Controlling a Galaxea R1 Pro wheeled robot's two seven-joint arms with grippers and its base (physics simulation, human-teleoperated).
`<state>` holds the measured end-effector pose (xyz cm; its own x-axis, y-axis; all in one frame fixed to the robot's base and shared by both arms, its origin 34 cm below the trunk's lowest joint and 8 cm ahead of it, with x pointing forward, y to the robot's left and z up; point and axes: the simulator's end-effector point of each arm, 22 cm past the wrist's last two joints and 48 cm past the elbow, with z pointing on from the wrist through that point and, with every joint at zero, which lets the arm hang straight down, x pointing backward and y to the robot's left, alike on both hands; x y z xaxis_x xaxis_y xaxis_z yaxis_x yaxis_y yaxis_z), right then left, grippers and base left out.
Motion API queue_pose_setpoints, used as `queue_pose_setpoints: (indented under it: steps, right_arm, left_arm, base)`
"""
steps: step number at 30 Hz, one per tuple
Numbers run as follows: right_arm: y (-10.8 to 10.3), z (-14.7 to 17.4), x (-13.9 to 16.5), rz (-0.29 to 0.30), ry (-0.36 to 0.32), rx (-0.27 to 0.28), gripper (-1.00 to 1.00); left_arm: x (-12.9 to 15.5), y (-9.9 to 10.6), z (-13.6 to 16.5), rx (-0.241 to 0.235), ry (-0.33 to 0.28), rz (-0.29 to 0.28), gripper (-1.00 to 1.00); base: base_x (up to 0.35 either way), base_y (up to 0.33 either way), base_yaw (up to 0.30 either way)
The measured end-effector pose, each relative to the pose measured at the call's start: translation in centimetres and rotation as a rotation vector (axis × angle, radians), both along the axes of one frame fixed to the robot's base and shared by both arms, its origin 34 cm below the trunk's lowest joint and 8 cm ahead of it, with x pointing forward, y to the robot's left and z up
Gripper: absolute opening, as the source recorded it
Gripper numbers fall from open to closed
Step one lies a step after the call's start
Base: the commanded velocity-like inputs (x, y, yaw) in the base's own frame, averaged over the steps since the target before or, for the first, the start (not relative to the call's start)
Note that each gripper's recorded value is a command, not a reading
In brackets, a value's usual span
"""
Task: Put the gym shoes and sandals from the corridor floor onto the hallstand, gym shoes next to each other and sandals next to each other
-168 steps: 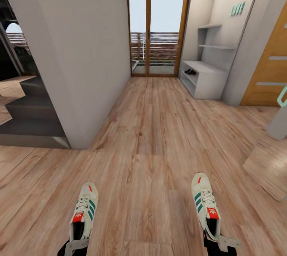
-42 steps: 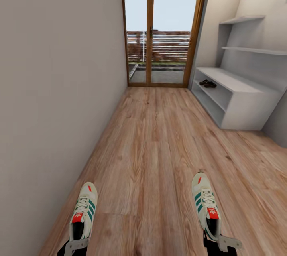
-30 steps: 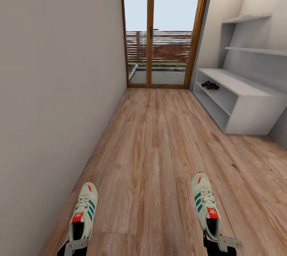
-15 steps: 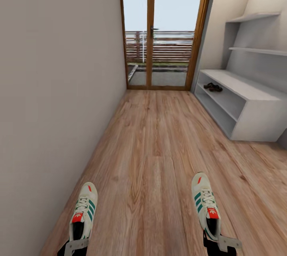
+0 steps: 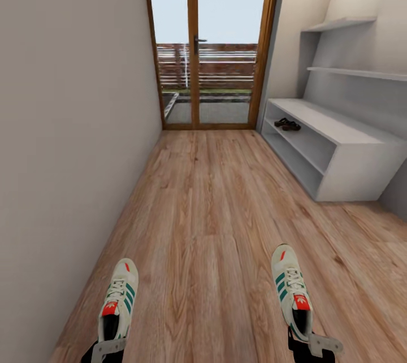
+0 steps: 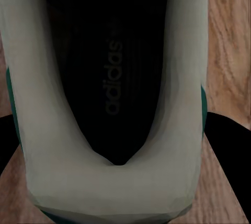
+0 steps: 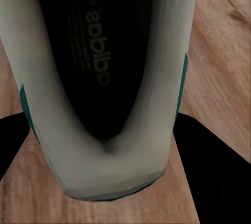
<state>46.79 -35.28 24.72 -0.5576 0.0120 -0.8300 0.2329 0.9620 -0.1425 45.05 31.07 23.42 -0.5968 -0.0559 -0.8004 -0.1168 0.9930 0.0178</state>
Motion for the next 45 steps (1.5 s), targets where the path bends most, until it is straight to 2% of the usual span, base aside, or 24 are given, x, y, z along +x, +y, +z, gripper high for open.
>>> queue_pose_setpoints:
  steps: [45]
  right_arm:
    - [-0.43, 0.03, -0.08, -0.005, 0.001, -0.006, -1.00]
  left_arm:
    - [0.00, 0.00, 0.00, 0.000, 0.000, 0.000, -1.00]
  base:
    - [0.340, 0.000, -0.001]
